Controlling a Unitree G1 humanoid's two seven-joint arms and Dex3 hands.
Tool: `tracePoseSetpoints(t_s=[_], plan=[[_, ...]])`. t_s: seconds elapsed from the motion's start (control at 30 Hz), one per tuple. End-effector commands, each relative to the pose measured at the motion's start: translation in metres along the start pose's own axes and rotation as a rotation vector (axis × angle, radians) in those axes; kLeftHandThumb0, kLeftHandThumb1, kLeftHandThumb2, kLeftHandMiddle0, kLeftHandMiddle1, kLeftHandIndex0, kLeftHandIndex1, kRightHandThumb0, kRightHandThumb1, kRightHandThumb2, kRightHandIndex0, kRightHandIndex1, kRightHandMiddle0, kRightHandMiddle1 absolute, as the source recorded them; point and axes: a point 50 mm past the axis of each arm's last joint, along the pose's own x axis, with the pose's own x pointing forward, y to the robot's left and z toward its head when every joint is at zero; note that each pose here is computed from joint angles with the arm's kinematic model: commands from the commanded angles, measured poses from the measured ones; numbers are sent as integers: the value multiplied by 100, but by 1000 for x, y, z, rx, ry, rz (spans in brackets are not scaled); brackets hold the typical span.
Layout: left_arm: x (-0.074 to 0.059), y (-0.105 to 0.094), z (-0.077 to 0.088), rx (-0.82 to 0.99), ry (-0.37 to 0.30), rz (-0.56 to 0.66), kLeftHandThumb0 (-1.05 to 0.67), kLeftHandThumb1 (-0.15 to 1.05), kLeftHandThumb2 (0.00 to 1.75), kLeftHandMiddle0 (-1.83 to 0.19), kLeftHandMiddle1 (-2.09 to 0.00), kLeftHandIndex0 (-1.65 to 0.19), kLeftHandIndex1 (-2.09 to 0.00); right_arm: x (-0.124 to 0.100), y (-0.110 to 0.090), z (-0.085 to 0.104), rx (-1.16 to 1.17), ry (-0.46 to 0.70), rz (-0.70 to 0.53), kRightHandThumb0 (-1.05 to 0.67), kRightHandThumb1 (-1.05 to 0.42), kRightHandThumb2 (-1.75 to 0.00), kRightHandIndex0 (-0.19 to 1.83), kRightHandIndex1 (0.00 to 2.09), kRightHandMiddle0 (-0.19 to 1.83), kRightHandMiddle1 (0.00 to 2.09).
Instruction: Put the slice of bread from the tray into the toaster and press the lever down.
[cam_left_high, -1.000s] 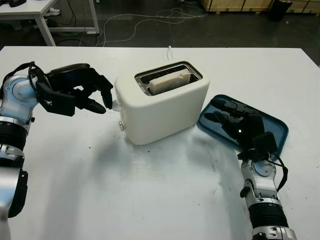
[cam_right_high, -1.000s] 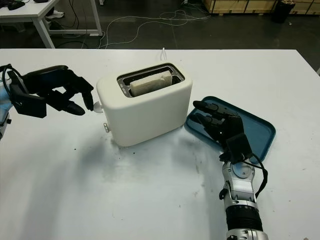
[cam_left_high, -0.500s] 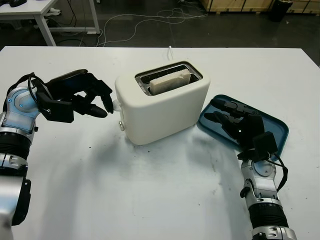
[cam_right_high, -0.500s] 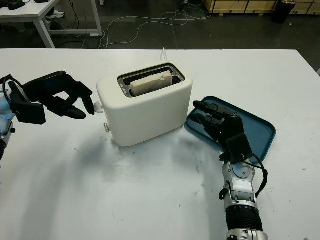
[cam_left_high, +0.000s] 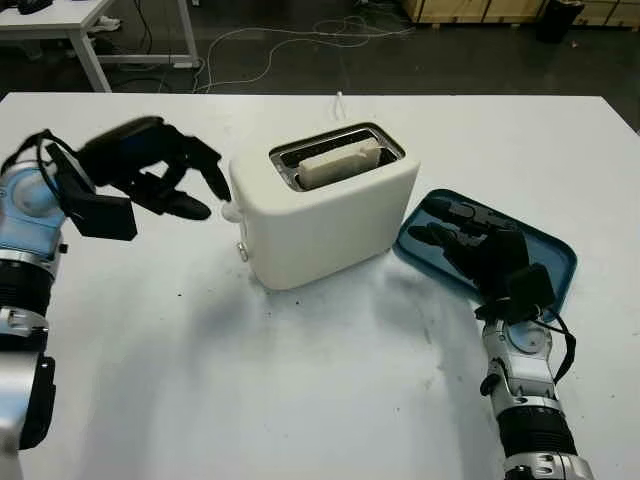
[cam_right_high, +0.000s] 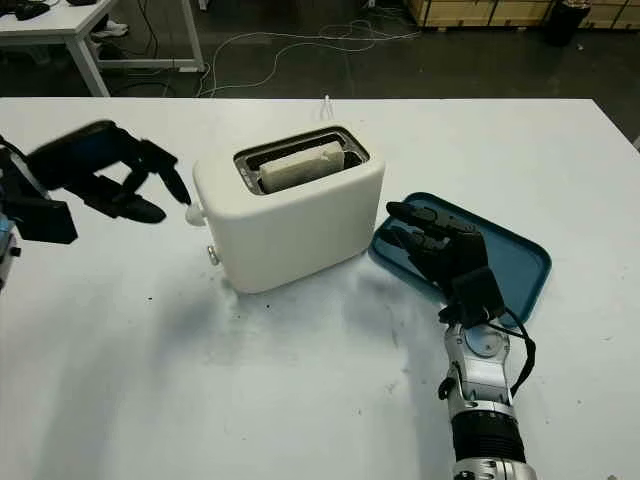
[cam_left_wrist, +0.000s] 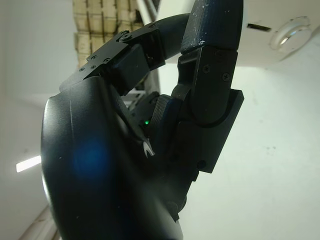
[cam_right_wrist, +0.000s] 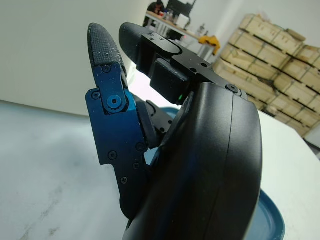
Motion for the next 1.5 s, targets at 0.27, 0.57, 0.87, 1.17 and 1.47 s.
tracePoseSetpoints(t_s=[0.27,0.57,0.87,1.17,1.47], plan=[[-1,-22,-6,40,9,-20,-105,92,42,-115,-175,-64,-107,-3,-1,-2,23,8,-7,-59,-92,-7,118,7,107,0],[-2,-35,-10,53,17,-28,-105,92,43,-115,-175,-61,-114,-3,-1,-2,13,6,-6,-60,-92,-7,117,8,107,0],[0,-41,-13,55,35,-42,-105,92,43,-115,-175,-61,-118,-3,-1,-3,26,8,-8,-60,-92,-6,117,8,107,0],[-3,-52,-15,11,36,-48,-105,92,36,-111,-175,-66,-110,-3,-1,-2,19,6,-8,-60,-92,-7,117,8,107,0],[-13,-83,-21,26,72,-81,-105,92,38,-115,-175,-69,-106,-3,-2,-2,13,5,-11,-61,-92,-8,117,8,106,0]])
